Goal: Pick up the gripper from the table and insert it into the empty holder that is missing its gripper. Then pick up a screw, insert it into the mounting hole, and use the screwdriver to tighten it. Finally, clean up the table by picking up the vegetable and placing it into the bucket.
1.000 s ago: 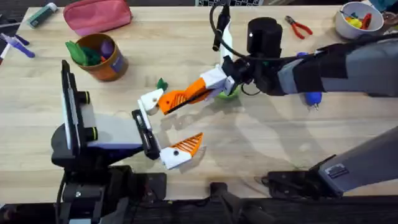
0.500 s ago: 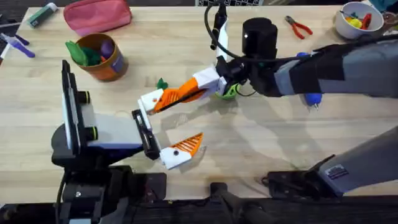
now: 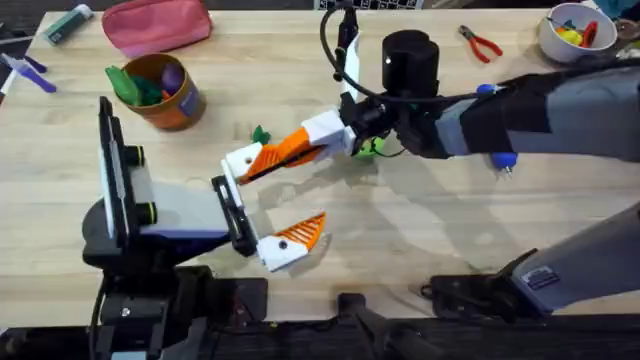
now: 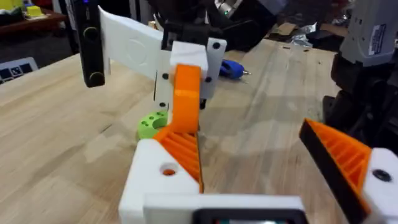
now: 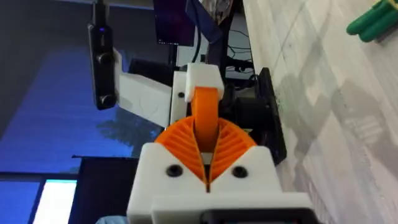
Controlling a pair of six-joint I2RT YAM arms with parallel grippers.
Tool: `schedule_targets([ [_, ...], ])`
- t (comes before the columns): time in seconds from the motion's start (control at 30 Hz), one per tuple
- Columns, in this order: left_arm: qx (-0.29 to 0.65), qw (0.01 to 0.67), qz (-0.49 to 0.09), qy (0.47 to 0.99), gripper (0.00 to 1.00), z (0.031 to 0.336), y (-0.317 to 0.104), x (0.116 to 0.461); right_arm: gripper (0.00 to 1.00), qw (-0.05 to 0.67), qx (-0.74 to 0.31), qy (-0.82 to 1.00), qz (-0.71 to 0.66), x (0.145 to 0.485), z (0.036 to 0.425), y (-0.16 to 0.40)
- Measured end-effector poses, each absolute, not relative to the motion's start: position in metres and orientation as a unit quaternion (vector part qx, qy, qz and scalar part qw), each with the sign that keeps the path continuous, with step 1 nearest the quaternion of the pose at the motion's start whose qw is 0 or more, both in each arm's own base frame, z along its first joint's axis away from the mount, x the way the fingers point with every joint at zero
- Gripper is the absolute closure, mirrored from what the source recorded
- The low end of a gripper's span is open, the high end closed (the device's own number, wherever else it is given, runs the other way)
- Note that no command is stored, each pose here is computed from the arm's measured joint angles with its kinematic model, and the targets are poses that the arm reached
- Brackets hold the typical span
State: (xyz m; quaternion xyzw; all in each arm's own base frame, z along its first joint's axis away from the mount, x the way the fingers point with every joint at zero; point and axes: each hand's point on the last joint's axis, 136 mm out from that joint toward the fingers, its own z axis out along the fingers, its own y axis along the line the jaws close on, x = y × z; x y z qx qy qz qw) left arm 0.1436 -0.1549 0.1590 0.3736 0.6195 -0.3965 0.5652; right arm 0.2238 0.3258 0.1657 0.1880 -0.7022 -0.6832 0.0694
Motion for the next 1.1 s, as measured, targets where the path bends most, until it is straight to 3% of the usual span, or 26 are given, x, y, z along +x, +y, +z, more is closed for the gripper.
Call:
schedule_targets([
  [1.1, 0.37, 0.567, -0.393, 0.622, 0.015, 0.1589, -0.1539, 0.1454, 0.992, 0.062, 0.177, -0.707, -0.682, 0.2305, 0.1649, 0.3235],
])
